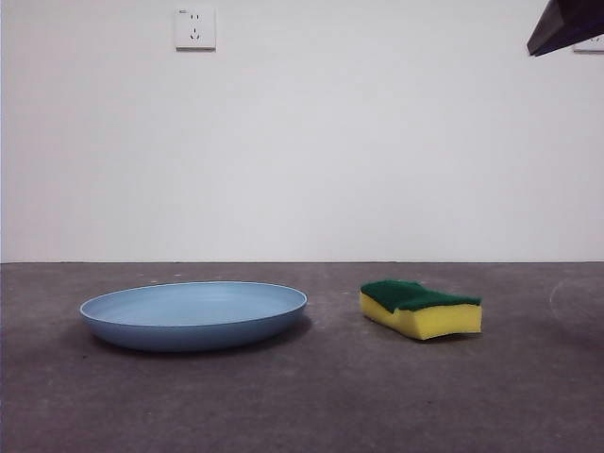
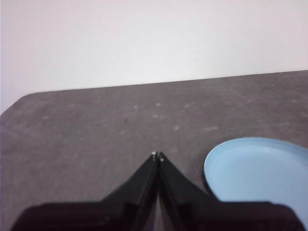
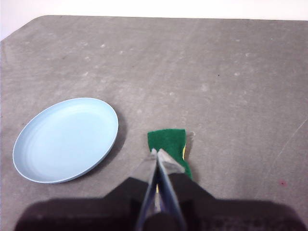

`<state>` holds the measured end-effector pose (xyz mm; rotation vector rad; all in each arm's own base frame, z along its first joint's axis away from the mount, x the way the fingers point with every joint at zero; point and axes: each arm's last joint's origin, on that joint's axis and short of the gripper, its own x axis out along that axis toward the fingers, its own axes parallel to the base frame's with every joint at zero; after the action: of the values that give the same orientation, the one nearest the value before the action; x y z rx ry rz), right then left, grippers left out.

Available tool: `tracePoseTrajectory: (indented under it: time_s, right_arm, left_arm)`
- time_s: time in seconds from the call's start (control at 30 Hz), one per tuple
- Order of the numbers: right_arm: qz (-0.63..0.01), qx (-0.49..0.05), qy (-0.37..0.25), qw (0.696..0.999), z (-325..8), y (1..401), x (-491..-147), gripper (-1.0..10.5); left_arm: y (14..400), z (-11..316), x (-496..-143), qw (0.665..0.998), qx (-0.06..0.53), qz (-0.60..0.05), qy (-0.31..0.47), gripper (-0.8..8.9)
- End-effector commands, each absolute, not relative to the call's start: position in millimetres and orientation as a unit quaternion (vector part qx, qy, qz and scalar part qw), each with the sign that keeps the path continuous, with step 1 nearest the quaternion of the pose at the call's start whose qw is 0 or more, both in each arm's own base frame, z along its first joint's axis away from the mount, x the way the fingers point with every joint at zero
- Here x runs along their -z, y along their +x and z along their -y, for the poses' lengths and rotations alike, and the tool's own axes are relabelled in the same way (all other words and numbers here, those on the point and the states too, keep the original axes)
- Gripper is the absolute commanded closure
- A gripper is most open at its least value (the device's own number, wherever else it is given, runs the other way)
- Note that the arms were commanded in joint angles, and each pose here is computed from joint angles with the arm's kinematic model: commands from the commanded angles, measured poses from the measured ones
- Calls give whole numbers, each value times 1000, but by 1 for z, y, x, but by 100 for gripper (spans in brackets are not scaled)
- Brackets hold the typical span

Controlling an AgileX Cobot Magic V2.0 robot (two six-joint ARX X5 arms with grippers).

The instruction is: Pick up the plate,pick up the cloth,clean the plate with the cloth

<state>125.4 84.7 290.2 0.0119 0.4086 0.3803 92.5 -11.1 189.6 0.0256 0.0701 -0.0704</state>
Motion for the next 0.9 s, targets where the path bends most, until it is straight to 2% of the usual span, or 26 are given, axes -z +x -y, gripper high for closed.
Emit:
tracePoseTrajectory:
  time_s: [0.03,0.47,0.9]
  right_arm:
    - [-202,-186,10,962,-85,125,-289,946]
    - [-202,-186,10,962,-85,125,-289,946]
    - [-202,-186,10,962,-85,125,-289,946]
  left_arm:
    - [94,9,-178,999,26,-38,4,817]
    - [96,9,-147,996,20,-89,-5,817]
    - [96,9,-147,996,20,-89,-5,817]
